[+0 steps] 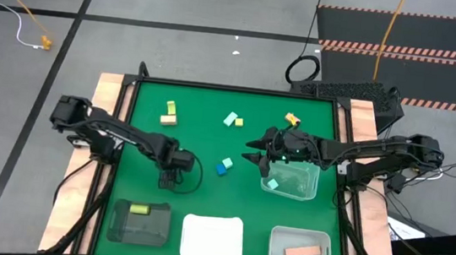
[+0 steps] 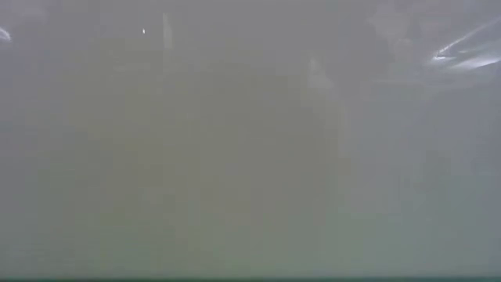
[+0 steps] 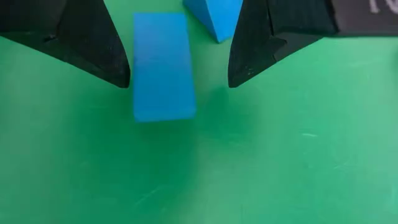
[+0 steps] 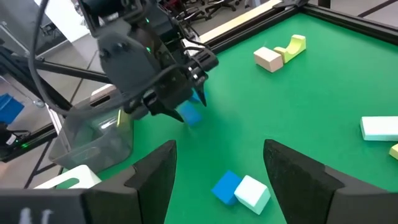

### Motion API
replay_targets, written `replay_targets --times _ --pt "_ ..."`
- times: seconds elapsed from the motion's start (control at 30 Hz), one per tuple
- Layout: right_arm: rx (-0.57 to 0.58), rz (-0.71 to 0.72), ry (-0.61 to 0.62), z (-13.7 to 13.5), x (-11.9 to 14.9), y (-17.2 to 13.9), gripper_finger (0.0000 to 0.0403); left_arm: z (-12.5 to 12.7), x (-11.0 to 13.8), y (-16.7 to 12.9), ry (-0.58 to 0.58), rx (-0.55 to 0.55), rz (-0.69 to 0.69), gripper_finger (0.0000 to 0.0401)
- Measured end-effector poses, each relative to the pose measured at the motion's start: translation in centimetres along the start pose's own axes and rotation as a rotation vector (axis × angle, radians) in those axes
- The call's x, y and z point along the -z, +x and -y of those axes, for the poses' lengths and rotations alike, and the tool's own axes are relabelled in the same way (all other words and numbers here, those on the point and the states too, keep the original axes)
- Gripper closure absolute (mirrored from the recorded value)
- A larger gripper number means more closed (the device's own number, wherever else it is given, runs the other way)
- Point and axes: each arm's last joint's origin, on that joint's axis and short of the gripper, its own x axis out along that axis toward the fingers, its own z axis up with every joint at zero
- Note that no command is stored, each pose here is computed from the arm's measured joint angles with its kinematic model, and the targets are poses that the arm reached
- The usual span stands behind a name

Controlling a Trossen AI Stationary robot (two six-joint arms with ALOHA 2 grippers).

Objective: Sort & place blocks by color
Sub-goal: Put the middle blue block into the white bin

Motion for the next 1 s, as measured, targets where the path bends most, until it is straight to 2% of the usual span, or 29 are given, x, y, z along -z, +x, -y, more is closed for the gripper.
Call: replay_targets --times 0.27,0.33,0.4,0.53,0.57,0.77,1.0 --pt "-0.002 -0.001 0.000 0.0 0.0 0.0 0.0172 -0.8 -0.5 1.1 -0.009 0.030 -0.047 0.0129" --pt "-0.002 -0.002 -0.001 0.0 0.0 0.0 0.0172 -0.9 -0.5 1.1 -0.014 0.051 -0.051 0.0142" --pt "-0.002 -0.002 -0.001 0.0 0.0 0.0 0.0172 -0.9 -0.5 1.1 -0.015 0.062 -0.052 0.0170" --pt "-0.002 -0.002 -0.001 0.0 0.0 0.0 0.0172 -0.8 -0.5 1.1 -0.027 0.073 -0.057 0.0265" --pt "-0.002 -0.003 -0.002 0.0 0.0 0.0 0.0172 -0.8 -0.5 1.1 -0.038 0.073 -0.057 0.0275" --pt "-0.003 -0.002 0.001 0.0 0.0 0.0 0.0172 -1.0 -0.3 0.3 -0.160 0.080 -0.015 0.0275" --pt "-0.003 -0.002 0.002 0.0 0.0 0.0 0.0172 -1.0 -0.9 -4.2 -0.293 0.158 0.240 0.0275"
